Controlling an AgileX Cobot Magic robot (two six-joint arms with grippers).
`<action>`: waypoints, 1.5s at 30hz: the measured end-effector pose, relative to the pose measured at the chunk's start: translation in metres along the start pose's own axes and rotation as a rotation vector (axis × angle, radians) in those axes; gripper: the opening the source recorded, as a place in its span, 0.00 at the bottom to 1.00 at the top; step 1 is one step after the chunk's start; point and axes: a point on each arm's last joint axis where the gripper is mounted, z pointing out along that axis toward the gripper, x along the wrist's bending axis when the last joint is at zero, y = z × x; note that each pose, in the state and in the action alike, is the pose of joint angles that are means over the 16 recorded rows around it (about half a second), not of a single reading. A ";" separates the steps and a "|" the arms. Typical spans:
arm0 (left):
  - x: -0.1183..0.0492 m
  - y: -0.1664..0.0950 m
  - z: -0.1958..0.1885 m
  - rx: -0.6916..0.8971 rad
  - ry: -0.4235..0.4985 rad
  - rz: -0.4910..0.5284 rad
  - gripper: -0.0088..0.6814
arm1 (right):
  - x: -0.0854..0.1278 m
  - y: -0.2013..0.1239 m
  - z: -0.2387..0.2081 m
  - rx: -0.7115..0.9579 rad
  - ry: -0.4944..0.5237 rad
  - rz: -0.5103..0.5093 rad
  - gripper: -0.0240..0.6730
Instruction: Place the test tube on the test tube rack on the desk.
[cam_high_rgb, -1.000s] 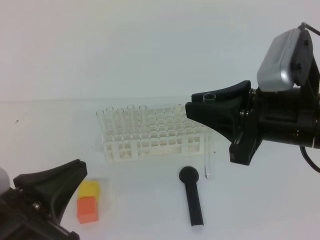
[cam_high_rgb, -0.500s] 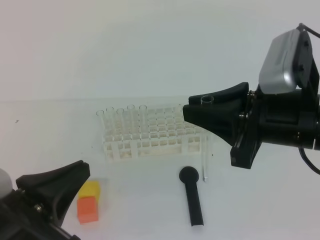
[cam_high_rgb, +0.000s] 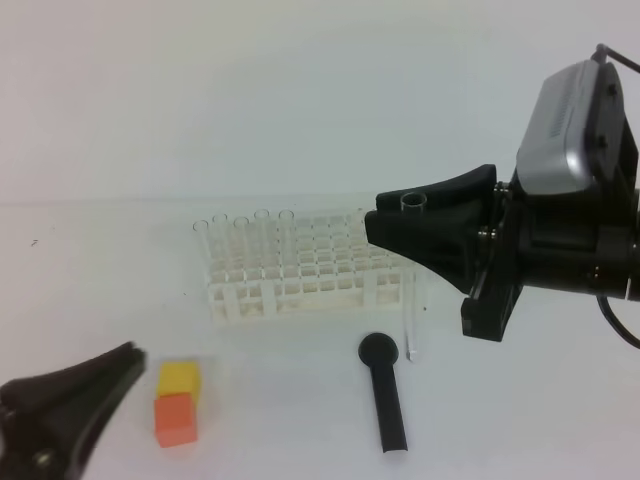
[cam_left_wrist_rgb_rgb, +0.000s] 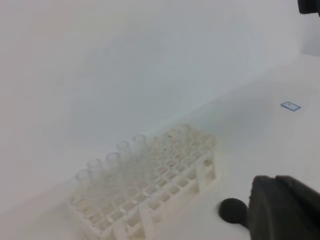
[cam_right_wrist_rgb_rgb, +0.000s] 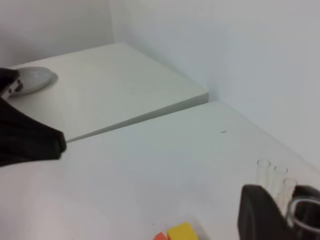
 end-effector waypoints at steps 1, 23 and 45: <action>0.001 -0.003 -0.004 -0.006 0.020 0.009 0.01 | 0.000 0.000 0.000 0.000 0.001 -0.002 0.20; -0.003 -0.071 -0.050 -0.054 0.445 0.086 0.01 | -0.007 -0.015 0.013 0.049 0.012 -0.046 0.20; -0.004 -0.074 -0.049 -0.048 0.431 0.084 0.01 | -0.020 -0.050 0.035 0.190 0.018 -0.084 0.20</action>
